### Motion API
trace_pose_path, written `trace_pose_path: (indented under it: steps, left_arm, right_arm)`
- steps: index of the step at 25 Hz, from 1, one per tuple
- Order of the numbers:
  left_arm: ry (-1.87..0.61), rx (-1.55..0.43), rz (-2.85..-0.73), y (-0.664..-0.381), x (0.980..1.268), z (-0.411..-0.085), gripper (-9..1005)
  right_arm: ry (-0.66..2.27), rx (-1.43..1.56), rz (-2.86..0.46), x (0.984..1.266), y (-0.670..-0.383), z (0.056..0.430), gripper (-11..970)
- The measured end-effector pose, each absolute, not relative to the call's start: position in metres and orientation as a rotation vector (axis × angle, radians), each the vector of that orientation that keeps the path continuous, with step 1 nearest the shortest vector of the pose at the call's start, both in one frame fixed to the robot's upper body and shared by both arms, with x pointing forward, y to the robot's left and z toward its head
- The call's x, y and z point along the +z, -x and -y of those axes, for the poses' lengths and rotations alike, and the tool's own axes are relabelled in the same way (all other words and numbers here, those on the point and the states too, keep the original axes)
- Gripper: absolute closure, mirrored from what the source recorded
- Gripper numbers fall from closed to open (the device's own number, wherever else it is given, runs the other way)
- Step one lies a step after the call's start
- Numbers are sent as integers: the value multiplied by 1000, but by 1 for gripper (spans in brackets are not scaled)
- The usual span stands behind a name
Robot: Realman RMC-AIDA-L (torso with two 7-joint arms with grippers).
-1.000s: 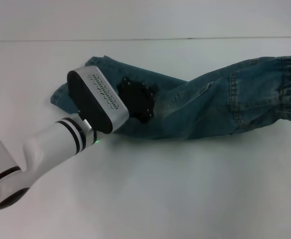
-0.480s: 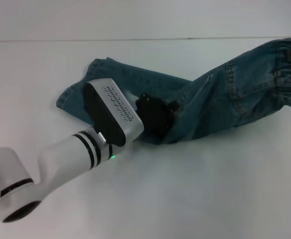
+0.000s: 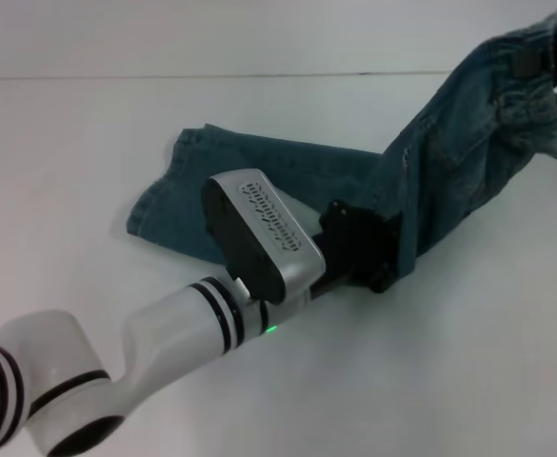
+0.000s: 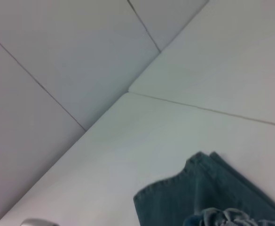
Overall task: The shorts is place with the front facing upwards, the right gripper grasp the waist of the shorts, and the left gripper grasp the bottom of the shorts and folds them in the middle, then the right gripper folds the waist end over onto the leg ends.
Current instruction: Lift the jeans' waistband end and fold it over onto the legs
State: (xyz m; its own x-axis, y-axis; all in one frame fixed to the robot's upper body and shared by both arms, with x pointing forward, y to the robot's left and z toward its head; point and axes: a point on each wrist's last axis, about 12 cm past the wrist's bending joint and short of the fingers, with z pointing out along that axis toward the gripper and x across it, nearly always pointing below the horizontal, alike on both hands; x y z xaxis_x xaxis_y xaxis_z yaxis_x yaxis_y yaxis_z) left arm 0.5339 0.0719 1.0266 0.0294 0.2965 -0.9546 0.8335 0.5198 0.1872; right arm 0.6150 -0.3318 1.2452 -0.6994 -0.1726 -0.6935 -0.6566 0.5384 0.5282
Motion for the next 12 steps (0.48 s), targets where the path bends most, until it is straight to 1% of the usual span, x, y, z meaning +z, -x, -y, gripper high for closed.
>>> trace_pose_path:
  steps: [2,6,12]
  left_arm:
    - [-999,-580,-1535,-529,1028,-65,998]
    - [-1001,-614,-1552,-524,1030,-52,998]
    - [-955,-657,-1608,-519,1033,-40,998]
  right_arm:
    - [708,1083,-2190,1253,-621,322,863]
    - [742,1072,-2189,1258,-627,312,864]
    - [827,1032,-2221,1260,-636,290,863]
